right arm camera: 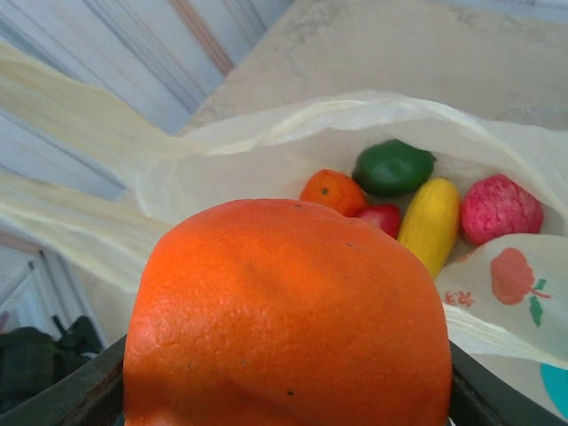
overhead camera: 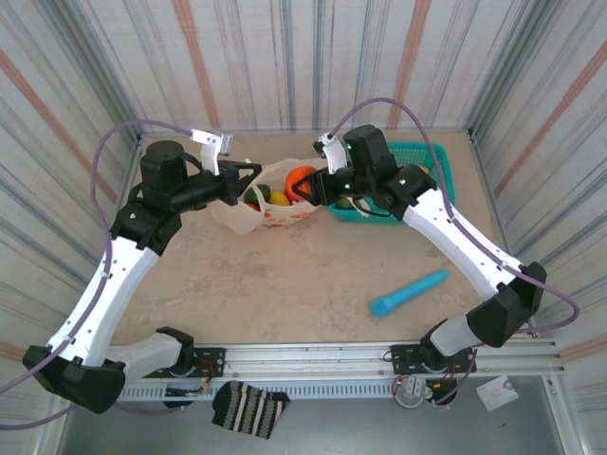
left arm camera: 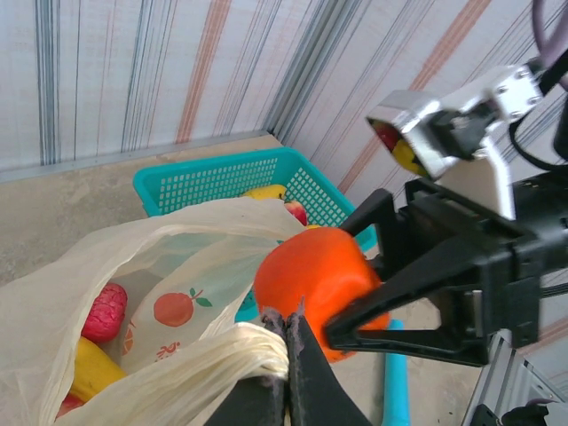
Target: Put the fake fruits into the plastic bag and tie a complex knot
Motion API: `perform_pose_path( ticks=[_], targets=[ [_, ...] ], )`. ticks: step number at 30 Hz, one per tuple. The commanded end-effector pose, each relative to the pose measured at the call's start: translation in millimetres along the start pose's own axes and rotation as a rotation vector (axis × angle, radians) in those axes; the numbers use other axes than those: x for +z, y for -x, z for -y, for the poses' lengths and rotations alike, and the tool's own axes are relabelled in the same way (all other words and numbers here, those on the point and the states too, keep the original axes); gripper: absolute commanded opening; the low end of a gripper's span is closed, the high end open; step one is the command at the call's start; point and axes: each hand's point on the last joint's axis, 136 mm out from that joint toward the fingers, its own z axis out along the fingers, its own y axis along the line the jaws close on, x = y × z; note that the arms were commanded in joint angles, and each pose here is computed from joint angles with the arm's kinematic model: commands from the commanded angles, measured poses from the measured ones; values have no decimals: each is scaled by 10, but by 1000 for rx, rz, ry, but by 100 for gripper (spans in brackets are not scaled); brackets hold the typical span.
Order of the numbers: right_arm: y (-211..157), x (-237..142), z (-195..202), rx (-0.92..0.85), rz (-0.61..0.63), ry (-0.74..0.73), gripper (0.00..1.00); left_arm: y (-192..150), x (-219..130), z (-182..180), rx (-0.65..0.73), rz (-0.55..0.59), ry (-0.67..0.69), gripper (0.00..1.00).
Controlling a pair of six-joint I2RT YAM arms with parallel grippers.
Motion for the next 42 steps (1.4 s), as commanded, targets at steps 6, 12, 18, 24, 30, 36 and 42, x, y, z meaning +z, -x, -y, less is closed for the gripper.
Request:
perform_pose_path(
  ticks=[6, 12, 18, 24, 30, 36, 42],
  targets=[
    [-52, 528, 461, 0, -58, -185, 59, 68, -118, 93, 9, 42, -24, 0],
    [-3, 982, 520, -60, -97, -324, 61, 82, -121, 78, 12, 45, -11, 0],
    [130, 1400, 517, -2, -96, -300, 62, 51, -93, 24, 12, 40, 8, 0],
    [-20, 1743, 539, 50, -158, -284, 78, 18, -56, -141, -2, 33, 83, 0],
    [68, 1630, 497, 43, -136, -273, 82, 25, -63, -251, -24, 33, 124, 0],
    [400, 1207, 354, 46, -45, -222, 67, 33, -64, -276, -29, 34, 126, 0],
    [771, 456, 195, 44, 120, -197, 46, 24, -68, -281, -35, 30, 125, 0]
  ],
)
